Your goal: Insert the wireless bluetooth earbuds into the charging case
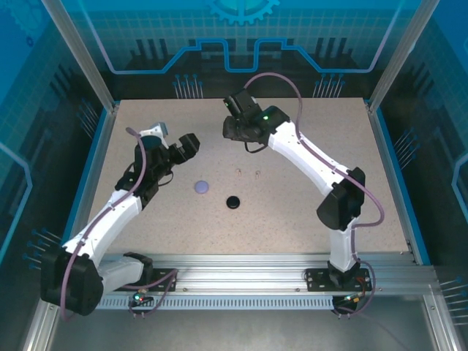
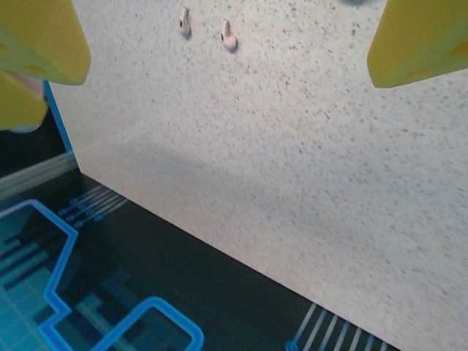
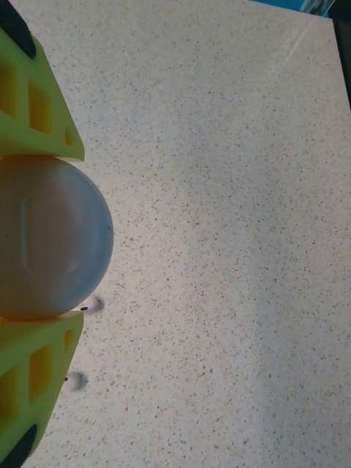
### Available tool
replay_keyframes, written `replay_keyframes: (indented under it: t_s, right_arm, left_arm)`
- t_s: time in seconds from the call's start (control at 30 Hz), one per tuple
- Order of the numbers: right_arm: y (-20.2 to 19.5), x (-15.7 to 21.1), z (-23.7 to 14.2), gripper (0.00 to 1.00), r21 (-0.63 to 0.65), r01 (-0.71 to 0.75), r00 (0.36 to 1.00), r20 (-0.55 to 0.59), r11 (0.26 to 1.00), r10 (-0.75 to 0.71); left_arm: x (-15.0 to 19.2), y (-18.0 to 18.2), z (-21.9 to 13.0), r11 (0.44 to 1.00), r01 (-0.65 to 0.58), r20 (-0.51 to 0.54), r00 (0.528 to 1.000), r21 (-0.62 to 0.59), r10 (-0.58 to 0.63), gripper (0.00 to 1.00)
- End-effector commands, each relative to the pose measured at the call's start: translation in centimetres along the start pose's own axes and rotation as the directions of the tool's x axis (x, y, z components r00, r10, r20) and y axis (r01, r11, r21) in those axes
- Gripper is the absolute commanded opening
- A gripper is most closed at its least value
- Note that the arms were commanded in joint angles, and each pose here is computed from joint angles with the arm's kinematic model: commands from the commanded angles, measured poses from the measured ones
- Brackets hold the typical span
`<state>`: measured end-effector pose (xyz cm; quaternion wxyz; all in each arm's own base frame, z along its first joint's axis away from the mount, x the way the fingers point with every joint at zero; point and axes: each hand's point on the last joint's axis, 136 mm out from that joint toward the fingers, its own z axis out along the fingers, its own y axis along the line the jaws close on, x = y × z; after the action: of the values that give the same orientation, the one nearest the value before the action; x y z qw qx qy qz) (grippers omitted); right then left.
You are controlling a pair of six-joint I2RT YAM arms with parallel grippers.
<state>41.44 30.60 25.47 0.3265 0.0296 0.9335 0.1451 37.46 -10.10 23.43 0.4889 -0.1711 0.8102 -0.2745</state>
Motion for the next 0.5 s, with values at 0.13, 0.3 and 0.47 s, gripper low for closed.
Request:
replay_keyframes:
  t_s: [0.13,0.3,0.47]
  right_arm:
    - [-0.1,-1.8,-3.8,0.32,-0.079,-0.084,0.992,0.092,0.993,0.091]
    - [-0.2,-1.8,-4.8,0.32,-0.090,-0.096,0.988,0.110,0.991,0.106]
    - [-0.4,-1.3,-4.7,0.32,-0.117,-0.172,0.977,0.109,0.978,0.185]
  left_arm:
    - [1.0,-4.2,0.4,0.968,-0.015,-0.001,1.000,0.252,0.016,0.99]
    - [1.9,-4.9,0.3,0.946,-0.013,0.007,1.000,0.324,0.011,0.99]
    - [2.6,-6.1,0.2,0.910,-0.010,0.028,1.000,0.415,-0.002,0.99]
